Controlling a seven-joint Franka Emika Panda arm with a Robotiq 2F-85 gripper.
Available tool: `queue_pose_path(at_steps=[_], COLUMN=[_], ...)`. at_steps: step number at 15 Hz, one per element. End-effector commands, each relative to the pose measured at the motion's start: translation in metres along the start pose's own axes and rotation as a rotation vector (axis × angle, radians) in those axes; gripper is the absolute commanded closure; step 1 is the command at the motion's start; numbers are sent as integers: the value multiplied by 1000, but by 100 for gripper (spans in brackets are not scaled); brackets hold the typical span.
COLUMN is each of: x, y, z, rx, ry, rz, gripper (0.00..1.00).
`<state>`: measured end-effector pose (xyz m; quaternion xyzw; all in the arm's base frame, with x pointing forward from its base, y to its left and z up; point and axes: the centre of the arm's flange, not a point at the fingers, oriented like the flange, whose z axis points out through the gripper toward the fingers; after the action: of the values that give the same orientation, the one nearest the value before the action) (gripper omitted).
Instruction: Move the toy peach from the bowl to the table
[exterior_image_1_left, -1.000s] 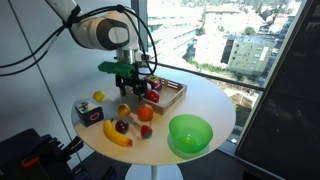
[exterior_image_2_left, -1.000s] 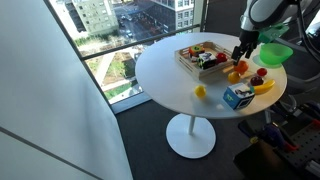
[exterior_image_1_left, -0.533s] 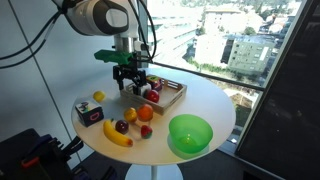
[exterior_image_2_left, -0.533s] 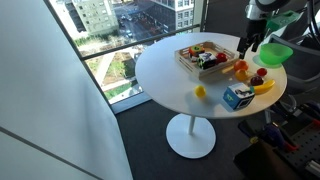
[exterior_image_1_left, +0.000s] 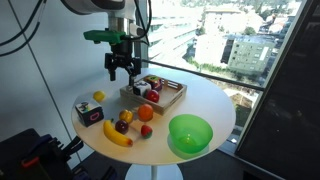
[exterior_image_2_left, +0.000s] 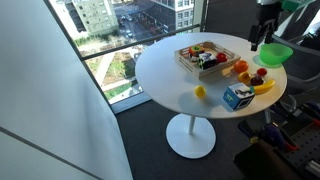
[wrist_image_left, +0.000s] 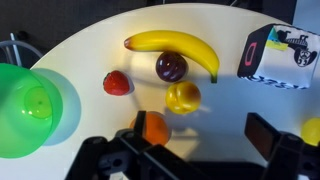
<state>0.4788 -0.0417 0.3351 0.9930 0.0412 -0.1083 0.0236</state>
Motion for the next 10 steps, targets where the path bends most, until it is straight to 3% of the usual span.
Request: queue_pose_path(at_steps=[1,6,10], x=[-18,-38,-49], y=[5,7,6], z=[-26,-48,-66], rx=[14,8,12], ry=[-38,-30,36], rz=[4,30,55], gripper=[0,0,0])
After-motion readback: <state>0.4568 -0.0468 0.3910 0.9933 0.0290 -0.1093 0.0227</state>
